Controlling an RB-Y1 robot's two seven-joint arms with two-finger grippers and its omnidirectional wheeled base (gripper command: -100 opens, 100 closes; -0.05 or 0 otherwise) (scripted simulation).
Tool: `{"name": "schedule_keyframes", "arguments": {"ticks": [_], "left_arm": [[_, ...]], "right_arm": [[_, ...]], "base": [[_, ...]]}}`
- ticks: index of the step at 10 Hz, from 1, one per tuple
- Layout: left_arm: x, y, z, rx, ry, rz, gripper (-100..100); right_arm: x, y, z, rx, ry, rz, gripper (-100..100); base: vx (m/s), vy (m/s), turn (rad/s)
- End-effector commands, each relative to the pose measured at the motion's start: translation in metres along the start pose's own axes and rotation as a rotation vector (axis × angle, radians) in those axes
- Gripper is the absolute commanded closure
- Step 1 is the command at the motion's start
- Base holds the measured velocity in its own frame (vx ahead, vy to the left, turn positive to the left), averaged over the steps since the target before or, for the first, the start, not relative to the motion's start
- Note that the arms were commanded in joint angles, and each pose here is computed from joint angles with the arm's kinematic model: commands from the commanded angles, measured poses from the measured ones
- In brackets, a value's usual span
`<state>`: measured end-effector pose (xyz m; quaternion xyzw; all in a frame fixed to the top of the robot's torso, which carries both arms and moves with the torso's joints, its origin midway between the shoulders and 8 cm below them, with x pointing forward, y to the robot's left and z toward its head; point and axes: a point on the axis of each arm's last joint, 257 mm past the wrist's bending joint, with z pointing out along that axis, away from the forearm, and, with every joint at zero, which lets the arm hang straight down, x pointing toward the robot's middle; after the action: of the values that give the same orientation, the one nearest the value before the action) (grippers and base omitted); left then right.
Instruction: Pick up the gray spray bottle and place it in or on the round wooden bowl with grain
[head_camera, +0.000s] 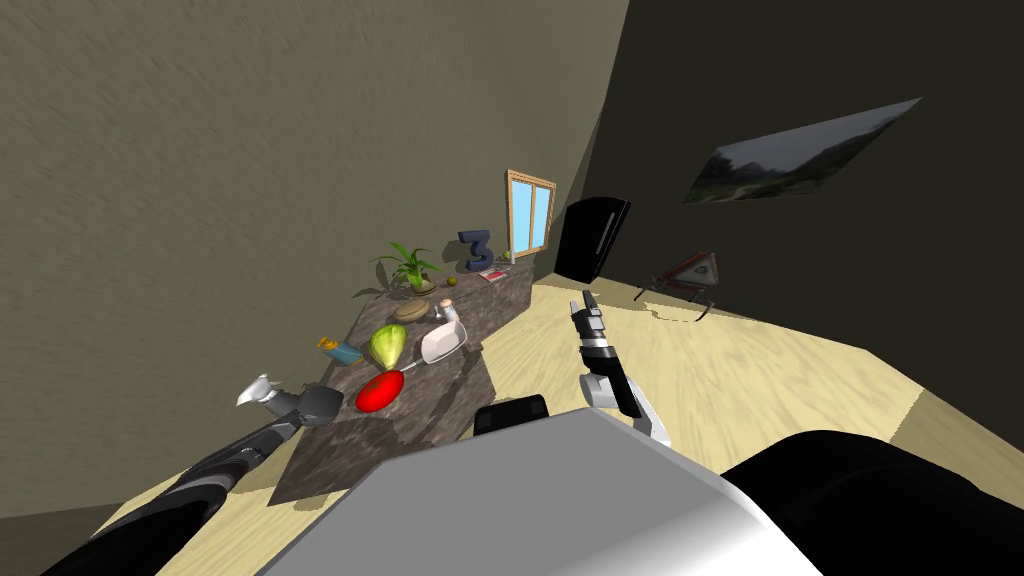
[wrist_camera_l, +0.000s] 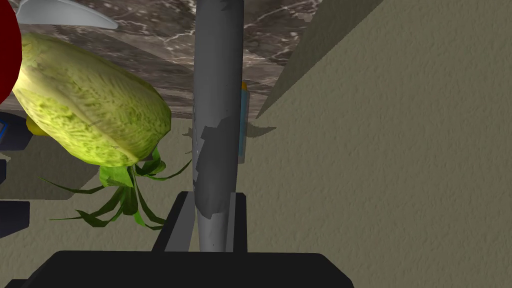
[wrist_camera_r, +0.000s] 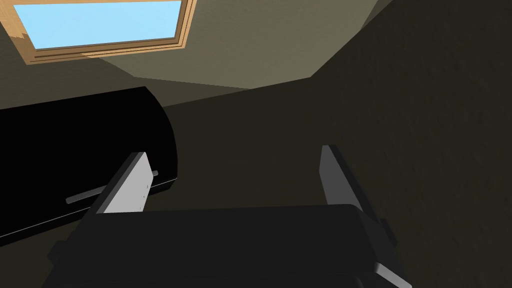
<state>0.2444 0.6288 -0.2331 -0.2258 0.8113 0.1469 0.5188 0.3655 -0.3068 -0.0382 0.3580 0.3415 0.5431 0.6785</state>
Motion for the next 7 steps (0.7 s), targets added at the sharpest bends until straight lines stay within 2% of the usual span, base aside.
{"name": "schedule_keyframes", "arguments": {"ticks": [1,2,3,4,7], "left_arm": [[0.0,0.0,0.0,0.0,0.0,0.0,0],[0.0,0.0,0.0,0.0,0.0,0.0,100],[0.0,0.0,0.0,0.0,0.0,0.0,0],[-0.028,0.007,0.007,-0.011,-0.036,-0.013,100],[-0.061,0.019,0.014,-0.032,-0.076,-0.032,100]], "right_arm": [[0.0,0.0,0.0,0.0,0.0,0.0,0],[0.0,0.0,0.0,0.0,0.0,0.0,0],[0.0,0.0,0.0,0.0,0.0,0.0,0],[0.0,0.0,0.0,0.0,0.0,0.0,0],[0.0,0.0,0.0,0.0,0.0,0.0,0]], "base": [[0.0,0.0,0.0],[0.0,0.0,0.0],[0.0,0.0,0.0],[-0.074,-0.049,-0.106],[-0.083,-0.066,-0.08]]}}
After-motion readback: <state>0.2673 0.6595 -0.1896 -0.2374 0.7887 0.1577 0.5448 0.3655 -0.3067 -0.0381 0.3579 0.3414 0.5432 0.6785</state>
